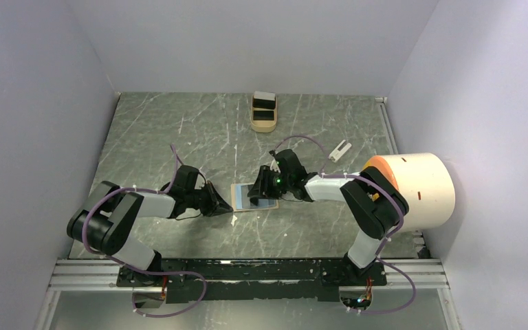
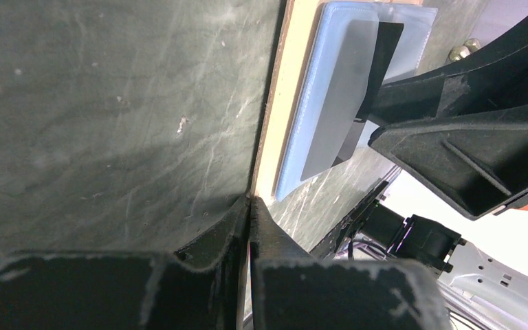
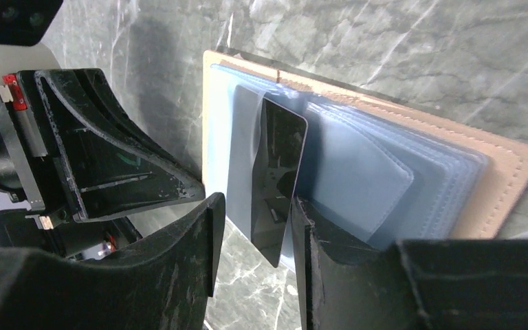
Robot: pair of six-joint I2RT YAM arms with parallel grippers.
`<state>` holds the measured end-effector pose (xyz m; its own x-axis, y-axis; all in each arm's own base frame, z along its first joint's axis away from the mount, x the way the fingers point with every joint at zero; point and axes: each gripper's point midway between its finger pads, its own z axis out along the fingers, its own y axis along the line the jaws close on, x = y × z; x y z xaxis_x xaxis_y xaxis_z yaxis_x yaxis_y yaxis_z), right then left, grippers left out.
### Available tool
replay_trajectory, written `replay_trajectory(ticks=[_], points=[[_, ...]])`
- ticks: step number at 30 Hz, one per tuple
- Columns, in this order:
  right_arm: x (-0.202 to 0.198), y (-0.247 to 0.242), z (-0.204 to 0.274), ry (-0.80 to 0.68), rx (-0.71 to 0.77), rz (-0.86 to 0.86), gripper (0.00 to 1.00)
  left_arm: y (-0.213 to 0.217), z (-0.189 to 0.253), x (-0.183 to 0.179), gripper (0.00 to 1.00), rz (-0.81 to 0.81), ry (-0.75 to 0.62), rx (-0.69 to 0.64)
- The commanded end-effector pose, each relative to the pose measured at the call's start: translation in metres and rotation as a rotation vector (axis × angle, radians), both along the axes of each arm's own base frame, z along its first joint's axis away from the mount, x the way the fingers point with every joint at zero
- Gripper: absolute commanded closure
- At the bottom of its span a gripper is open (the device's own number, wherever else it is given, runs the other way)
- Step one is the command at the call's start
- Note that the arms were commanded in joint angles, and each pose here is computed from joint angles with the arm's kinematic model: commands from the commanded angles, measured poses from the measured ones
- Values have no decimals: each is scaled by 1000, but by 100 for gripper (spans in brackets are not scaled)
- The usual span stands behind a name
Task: Put the credit cards into the card holder
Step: Insert the credit card into the card holder.
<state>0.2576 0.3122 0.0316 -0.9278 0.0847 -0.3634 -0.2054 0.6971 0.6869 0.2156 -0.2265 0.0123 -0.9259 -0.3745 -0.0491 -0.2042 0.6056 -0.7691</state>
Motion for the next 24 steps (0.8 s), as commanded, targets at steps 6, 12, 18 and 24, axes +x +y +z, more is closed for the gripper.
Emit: replay_trajectory(ticks=[6, 12, 18, 24], points=[[-16, 18, 6, 44, 76, 64, 54, -6, 7, -1, 91, -21, -23, -35], [-16, 20, 2, 40, 77, 79, 48, -8, 10, -2, 91, -25, -33, -41], [-11, 14, -10, 6, -19, 123, 48, -10, 10, -4, 91, -33, -28, -42], [6, -13, -1, -59, -168, 70, 46, -10, 13, -2, 91, -33, -35, -29]])
